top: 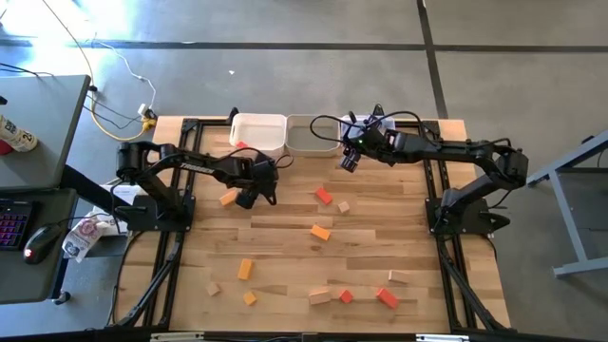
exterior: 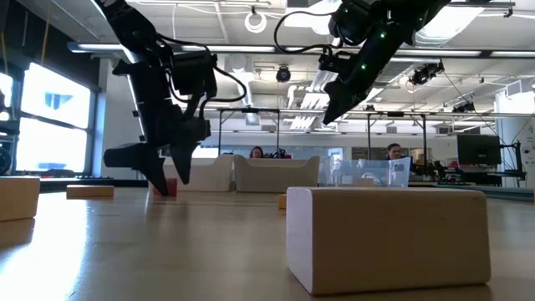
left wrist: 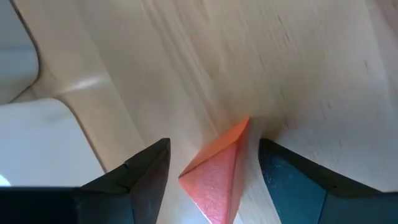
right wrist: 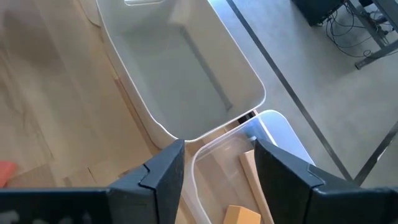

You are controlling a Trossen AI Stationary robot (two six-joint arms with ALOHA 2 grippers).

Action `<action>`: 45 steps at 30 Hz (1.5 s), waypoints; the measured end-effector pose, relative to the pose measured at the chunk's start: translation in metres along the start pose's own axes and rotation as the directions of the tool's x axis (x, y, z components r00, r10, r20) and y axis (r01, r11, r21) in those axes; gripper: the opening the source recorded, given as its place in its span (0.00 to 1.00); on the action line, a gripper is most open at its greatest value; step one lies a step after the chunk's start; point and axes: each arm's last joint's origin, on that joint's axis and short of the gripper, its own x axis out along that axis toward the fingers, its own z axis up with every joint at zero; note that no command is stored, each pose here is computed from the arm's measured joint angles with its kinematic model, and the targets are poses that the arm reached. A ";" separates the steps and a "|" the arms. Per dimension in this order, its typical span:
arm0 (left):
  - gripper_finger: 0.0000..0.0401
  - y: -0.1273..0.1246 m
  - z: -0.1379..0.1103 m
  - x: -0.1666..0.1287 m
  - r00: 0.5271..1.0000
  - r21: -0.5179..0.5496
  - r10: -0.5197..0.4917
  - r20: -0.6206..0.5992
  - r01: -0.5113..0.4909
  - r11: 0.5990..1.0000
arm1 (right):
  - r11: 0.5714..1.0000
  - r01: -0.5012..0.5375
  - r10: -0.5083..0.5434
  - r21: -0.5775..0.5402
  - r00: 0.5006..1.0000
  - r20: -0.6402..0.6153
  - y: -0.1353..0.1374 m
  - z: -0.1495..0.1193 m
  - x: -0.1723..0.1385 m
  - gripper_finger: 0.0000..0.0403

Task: Sort & place blocks by color
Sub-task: Put the orange block into the white bin

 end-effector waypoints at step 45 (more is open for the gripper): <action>0.00 0.015 -0.012 0.000 0.976 -0.514 -0.169 0.137 0.215 0.831 | 0.981 0.183 -0.188 -0.061 0.978 -0.096 -0.062 -0.015 0.019 0.45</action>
